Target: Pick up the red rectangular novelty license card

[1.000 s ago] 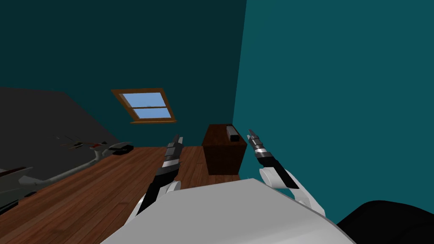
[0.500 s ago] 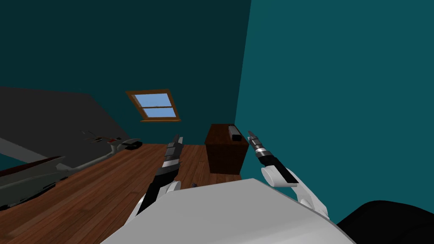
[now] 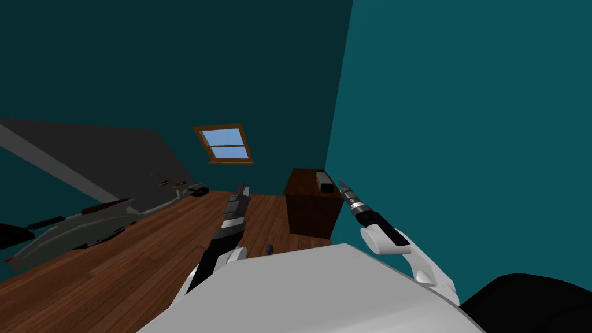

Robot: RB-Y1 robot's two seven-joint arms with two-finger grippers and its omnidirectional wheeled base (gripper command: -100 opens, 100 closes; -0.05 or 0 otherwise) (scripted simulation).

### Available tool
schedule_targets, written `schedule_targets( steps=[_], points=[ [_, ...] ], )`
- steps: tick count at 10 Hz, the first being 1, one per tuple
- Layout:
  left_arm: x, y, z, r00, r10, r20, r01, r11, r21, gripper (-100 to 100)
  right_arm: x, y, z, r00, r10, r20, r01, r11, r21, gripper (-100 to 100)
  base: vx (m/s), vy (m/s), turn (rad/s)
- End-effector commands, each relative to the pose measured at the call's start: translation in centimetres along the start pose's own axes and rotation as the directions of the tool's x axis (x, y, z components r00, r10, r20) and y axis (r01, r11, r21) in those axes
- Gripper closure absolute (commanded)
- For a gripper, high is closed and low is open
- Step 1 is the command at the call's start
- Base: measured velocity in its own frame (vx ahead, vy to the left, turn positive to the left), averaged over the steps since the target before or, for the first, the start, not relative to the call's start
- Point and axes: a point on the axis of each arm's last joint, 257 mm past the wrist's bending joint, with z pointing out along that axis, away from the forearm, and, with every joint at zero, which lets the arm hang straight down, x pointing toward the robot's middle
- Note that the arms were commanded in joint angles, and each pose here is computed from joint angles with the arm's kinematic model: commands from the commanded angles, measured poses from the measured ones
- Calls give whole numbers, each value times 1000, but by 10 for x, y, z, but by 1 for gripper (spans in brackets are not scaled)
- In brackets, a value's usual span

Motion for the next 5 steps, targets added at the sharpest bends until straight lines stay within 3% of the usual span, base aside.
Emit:
schedule_targets(
  steps=[1, 5],
  points=[
    [0, 0, 0, 1000, 0, 0, 0, 1000, 0, 0, 0, -11, 1, 1000, -5, -12, 5, 999, 43, -100, -23, 16, -22],
    [0, 0, 0, 1000, 0, 0, 0, 1000, 0, 0, -13, -46, 3, 996, -62, -59, 71, 984, 163, -100, -41, 21, 153]
  ],
)
